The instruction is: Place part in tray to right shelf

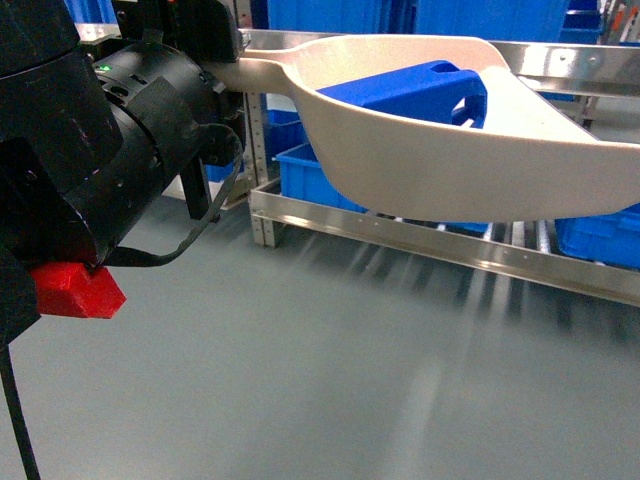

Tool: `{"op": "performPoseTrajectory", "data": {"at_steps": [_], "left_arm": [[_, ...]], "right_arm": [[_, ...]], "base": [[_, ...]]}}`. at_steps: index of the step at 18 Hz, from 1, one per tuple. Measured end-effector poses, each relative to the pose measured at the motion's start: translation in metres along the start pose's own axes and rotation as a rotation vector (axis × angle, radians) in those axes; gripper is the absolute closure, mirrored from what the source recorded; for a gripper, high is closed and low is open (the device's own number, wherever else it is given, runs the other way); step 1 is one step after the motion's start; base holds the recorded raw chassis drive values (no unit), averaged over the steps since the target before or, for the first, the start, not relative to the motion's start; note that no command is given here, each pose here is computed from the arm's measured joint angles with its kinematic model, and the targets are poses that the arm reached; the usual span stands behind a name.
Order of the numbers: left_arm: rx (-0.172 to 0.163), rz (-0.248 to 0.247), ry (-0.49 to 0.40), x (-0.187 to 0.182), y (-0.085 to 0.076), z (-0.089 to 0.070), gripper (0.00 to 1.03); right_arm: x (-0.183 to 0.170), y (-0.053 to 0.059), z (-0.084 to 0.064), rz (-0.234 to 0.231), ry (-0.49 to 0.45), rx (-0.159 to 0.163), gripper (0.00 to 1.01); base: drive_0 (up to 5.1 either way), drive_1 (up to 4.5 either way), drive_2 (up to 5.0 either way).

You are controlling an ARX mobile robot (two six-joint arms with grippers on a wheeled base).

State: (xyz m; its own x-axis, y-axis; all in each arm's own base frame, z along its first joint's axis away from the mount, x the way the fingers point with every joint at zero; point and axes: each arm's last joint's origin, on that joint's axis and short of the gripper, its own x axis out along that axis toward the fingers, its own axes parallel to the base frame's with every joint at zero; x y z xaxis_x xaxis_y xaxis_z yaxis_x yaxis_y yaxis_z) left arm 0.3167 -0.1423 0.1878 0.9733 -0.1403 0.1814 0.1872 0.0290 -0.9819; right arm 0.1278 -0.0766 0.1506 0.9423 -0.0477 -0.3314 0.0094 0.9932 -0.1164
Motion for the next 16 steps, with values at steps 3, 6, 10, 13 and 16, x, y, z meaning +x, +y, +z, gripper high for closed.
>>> {"op": "performPoseTrajectory", "data": {"at_steps": [3,6,10,13,16], "left_arm": [[0.000,0.000,0.005,-0.0001,0.0000,-0.0006,0.90],[0.000,0.000,0.005,-0.0001,-0.0001,-0.0006,0.90],[0.000,0.000,0.006,-0.0003,0.0000,-0.0010,0.90],[0.000,0.000,0.004,-0.0001,0.0000,-0.0003,0.90],[0.000,0.000,0.003,0.0001,0.0000,0.0000,0.90]], "right_arm": [[0.0000,0.0000,0.0000,0.000,0.000,0.000,0.03],[0.0000,0.0000,0.0000,0.000,0.000,0.000,0.03],[0.0000,0.0000,0.0000,0.000,0.000,0.000,0.03],[0.0000,0.0000,0.0000,0.000,0.000,0.000,0.03],[0.0000,-0.0001,0.0000,-0.001,0.000,0.000,0.03]], "base": [[-1.5,-1.54,-1.5],[-1.7,-1.72,-1.7],[-1.5,-1.51,-1.5],[-1.6,-1.57,-1.6],[-1.7,-1.69,-1.7]]}}
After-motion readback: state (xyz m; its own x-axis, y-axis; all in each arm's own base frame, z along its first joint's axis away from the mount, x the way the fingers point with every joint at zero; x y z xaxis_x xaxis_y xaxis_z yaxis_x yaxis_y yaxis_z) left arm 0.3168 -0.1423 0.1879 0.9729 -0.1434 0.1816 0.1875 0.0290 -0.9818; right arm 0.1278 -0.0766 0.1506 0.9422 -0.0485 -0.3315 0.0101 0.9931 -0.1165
